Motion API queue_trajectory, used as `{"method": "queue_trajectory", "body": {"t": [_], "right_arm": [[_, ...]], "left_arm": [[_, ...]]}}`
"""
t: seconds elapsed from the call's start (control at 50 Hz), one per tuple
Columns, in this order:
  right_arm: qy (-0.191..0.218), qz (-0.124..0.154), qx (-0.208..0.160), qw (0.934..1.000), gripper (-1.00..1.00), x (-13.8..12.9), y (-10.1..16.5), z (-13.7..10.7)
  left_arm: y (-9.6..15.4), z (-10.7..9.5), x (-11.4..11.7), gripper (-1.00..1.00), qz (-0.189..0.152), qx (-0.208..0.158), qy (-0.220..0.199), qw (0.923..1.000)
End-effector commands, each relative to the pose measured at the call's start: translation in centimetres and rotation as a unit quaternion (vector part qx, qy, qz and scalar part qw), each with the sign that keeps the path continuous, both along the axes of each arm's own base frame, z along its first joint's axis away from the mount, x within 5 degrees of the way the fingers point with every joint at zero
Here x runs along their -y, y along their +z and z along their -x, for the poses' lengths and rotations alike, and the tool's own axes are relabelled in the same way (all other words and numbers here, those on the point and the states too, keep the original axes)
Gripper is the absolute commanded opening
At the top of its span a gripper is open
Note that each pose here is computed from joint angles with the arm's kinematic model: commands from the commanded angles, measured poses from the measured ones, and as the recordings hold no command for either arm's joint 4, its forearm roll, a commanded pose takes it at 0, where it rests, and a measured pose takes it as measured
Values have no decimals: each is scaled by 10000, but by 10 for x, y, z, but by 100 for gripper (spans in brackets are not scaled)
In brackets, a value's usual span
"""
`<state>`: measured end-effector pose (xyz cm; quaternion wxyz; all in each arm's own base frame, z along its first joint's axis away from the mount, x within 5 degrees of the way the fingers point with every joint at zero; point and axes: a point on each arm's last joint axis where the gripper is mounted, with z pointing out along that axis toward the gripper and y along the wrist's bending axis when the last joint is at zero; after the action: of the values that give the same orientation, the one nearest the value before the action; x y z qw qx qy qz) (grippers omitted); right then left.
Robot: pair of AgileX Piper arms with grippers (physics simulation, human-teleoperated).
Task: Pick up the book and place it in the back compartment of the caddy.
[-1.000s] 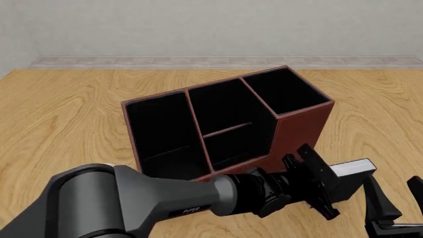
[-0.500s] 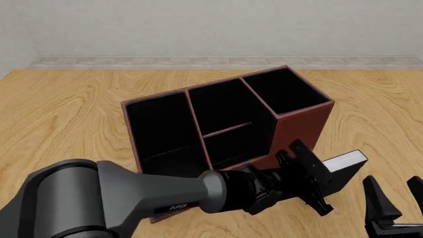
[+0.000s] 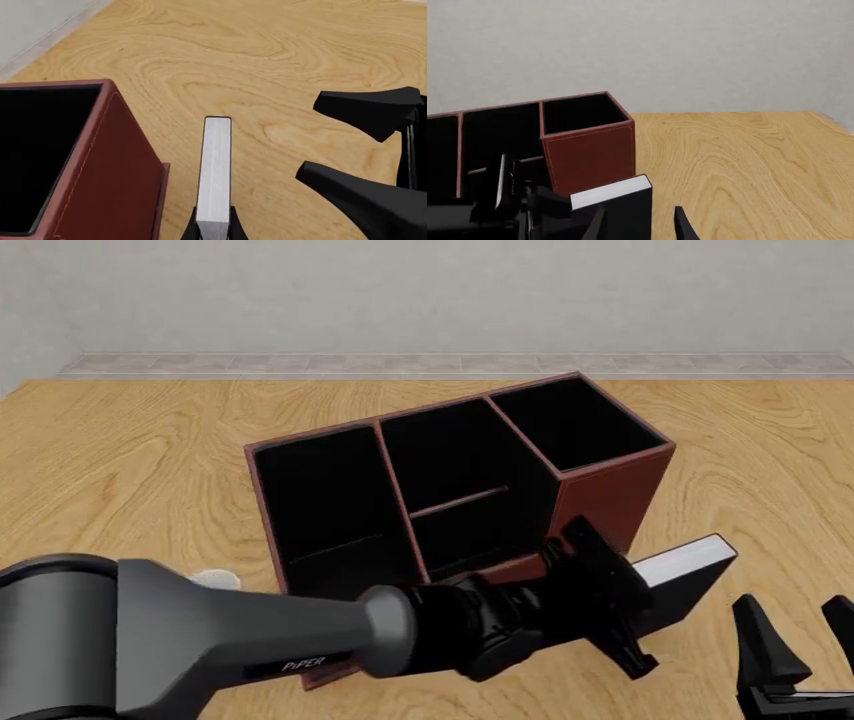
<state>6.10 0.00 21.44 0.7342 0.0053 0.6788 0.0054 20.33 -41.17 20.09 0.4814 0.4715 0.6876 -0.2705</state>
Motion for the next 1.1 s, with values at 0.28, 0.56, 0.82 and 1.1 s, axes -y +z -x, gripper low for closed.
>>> {"method": "queue_trajectory", "body": {"t": [0.28, 0.56, 0.82, 1.1], "right_arm": [[0, 0, 0, 10000, 100, 0, 0, 0], [1, -1, 0, 10000, 100, 0, 0, 0], [0, 0, 1, 10000, 100, 0, 0, 0], [0, 0, -1, 10000, 100, 0, 0, 0]], "left_arm": [[11, 12, -16, -100, 79, 171, -90, 9998], [16, 14, -23, -100, 64, 219, -85, 9997], [22, 19, -32, -100, 86, 208, -94, 9997], [29, 18, -51, -100, 97, 185, 31, 9998]]}}
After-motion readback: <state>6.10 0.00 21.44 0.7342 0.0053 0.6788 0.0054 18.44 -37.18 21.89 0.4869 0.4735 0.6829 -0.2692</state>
